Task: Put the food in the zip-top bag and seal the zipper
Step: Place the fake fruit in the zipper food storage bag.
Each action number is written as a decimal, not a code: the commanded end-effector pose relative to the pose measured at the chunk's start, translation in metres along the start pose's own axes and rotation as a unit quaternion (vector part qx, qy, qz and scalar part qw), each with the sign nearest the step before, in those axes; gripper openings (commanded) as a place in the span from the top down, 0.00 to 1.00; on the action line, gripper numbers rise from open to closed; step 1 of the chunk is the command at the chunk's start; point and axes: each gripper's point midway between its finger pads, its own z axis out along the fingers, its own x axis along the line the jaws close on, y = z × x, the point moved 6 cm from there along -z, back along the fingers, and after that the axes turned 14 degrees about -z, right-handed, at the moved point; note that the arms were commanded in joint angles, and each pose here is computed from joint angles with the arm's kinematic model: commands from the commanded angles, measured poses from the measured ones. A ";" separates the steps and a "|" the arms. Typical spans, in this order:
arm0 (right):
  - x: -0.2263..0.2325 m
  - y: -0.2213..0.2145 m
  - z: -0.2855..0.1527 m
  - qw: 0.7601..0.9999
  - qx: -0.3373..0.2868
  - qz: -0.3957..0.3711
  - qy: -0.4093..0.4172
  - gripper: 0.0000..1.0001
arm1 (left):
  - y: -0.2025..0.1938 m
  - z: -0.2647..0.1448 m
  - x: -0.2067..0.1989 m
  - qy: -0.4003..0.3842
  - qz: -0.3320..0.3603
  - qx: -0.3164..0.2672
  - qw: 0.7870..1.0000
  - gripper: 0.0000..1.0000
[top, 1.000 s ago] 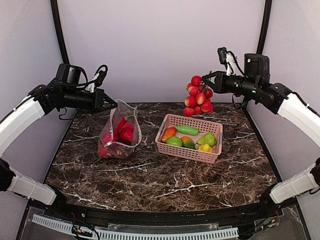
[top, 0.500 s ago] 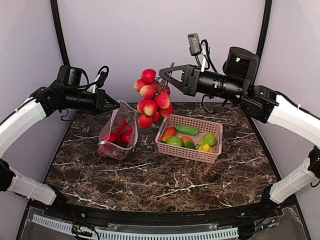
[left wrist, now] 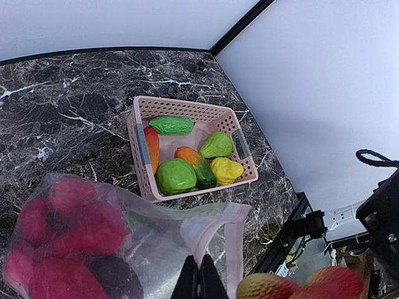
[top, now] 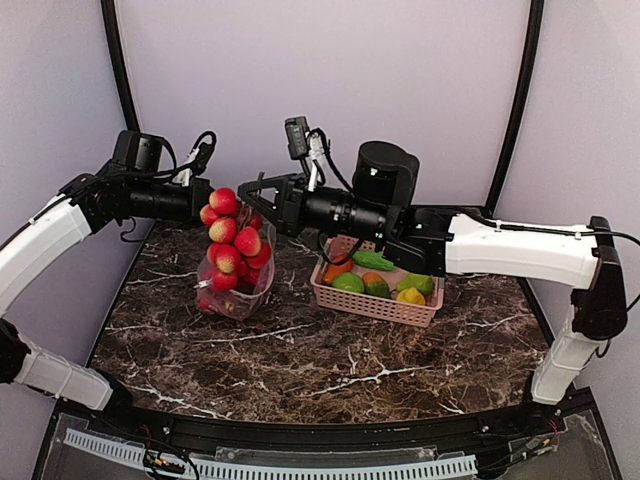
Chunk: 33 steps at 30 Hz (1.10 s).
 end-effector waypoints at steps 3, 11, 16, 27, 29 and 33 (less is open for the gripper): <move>-0.008 -0.005 0.008 0.997 -0.026 -0.042 -0.065 1.00 | 0.002 -0.017 -0.012 -0.008 0.021 -0.019 1.000 0.99; -0.042 -0.047 0.005 0.973 0.087 -0.103 -0.189 1.00 | 0.000 -0.021 -0.011 -0.001 0.026 -0.020 0.999 0.99; -0.029 -0.062 0.009 0.979 0.100 -0.125 -0.125 1.00 | 0.001 -0.023 -0.012 0.001 0.027 -0.022 0.999 0.99; -0.024 -0.094 0.035 0.981 0.135 -0.120 -0.070 1.00 | 0.001 -0.021 -0.014 -0.004 0.028 -0.016 0.999 0.99; -0.029 -0.104 0.047 0.980 0.147 -0.110 -0.077 1.00 | 0.001 -0.021 -0.014 -0.006 0.027 -0.016 0.999 0.99; -0.049 -0.134 0.064 0.973 0.182 -0.091 -0.111 1.00 | 0.003 -0.024 -0.018 -0.015 0.027 -0.021 0.999 0.99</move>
